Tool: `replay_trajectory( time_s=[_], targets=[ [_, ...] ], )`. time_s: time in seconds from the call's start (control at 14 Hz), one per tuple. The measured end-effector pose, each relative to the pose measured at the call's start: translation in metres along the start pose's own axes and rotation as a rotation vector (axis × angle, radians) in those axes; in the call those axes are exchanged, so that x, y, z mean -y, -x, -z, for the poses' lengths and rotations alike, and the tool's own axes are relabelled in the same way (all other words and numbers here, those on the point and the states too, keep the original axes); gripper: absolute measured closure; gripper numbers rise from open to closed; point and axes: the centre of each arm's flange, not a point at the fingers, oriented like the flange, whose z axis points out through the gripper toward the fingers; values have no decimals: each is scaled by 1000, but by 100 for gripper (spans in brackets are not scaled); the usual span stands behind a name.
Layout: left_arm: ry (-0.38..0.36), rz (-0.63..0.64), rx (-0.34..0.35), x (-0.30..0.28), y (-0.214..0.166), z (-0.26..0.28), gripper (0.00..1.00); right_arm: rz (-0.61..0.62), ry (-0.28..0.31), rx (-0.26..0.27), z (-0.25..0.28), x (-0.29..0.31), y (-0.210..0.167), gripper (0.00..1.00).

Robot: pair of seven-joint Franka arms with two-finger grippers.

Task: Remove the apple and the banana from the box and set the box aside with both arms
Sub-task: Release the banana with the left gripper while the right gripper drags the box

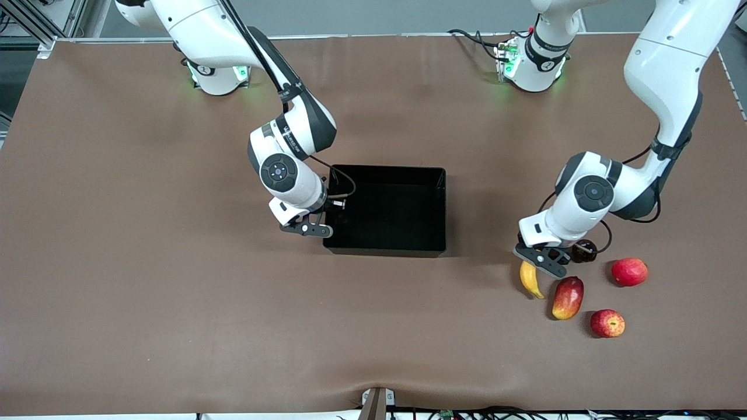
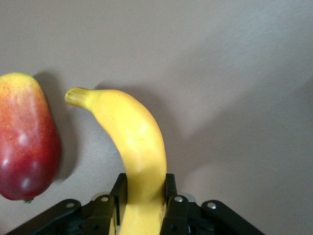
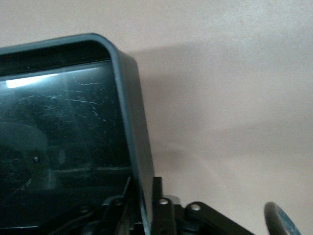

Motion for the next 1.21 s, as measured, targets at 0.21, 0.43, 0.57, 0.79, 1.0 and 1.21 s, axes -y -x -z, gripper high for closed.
replay_trajectory(
  time_s=[0.21,0.43,0.57,0.79,1.0,1.21],
  targets=[
    [17,17,-38,10,5,-14,66,-1,2,3,5,-2,-1,94],
    [18,19,-51,10,5,-15,64,-23,10,26,35,-16,-7,94],
    [18,20,-57,10,4,-15,56,-40,26,35,65,-35,-12,94],
    [3,22,-93,11,-8,4,27,-37,101,31,101,-68,-19,94],
    [-2,72,-57,7,-33,72,0,-60,119,53,141,-113,-29,94],
    [21,161,22,14,-46,157,0,-35,94,82,185,-199,-54,94]
  ],
)
